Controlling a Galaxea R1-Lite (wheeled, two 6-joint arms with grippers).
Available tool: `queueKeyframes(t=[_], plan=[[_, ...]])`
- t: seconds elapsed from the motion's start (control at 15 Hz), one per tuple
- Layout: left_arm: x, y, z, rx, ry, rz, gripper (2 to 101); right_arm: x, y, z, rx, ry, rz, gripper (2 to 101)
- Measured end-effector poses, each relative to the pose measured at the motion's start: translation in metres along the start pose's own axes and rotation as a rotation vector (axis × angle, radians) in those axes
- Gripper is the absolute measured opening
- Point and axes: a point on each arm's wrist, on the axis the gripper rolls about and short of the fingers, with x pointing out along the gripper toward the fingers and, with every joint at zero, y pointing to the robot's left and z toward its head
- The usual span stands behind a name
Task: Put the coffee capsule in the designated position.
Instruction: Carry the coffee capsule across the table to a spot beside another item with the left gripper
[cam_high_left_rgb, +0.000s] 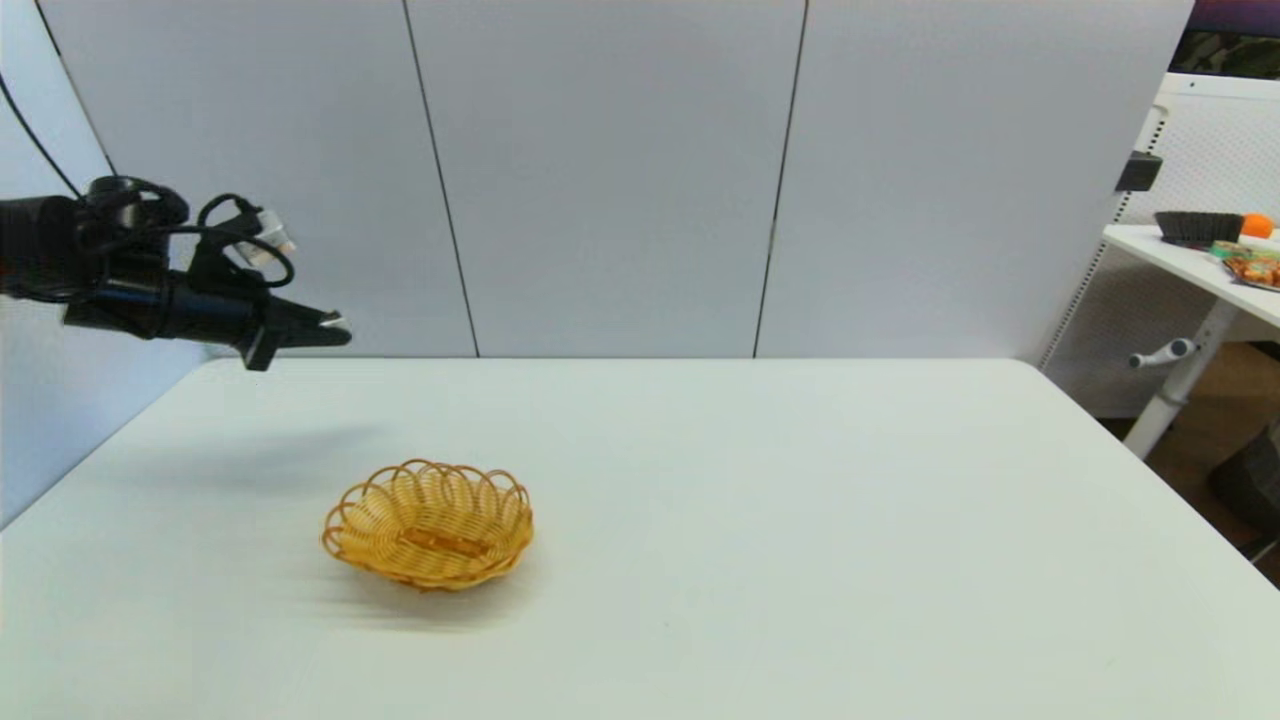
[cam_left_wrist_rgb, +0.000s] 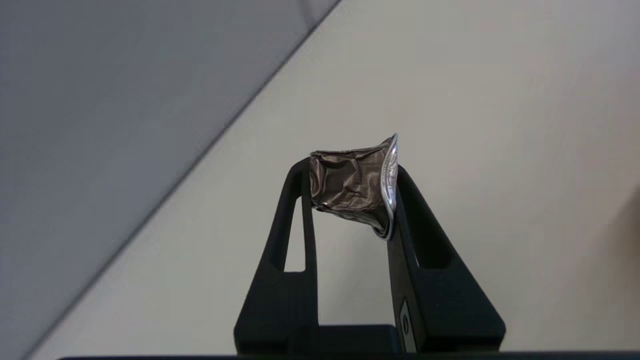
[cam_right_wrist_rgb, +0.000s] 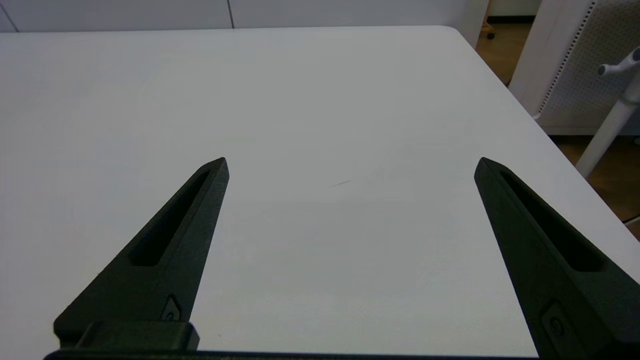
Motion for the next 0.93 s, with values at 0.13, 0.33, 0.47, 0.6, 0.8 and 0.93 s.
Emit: queueKeyframes(t=[0.13, 0.33, 0.47, 0.6, 0.8, 0.93], plan=[[0.010, -0.024, 0.040, 0.060, -0.044, -0.050, 23.6, 0.000, 0.000, 0.000, 0.000, 0.000, 0.000, 97.3], [0.028, -0.062, 0.072, 0.095, -0.026, -0.154, 23.6, 0.000, 0.000, 0.000, 0.000, 0.000, 0.000, 97.3], [0.039, -0.080, 0.075, 0.105, -0.011, -0.214, 23.6, 0.000, 0.000, 0.000, 0.000, 0.000, 0.000, 97.3], [0.050, -0.093, 0.074, 0.122, 0.017, -0.253, 23.6, 0.000, 0.000, 0.000, 0.000, 0.000, 0.000, 97.3], [0.065, -0.100, 0.062, 0.155, 0.063, -0.289, 23.6, 0.000, 0.000, 0.000, 0.000, 0.000, 0.000, 97.3], [0.077, -0.101, 0.051, 0.176, 0.082, -0.315, 23.6, 0.000, 0.000, 0.000, 0.000, 0.000, 0.000, 97.3]])
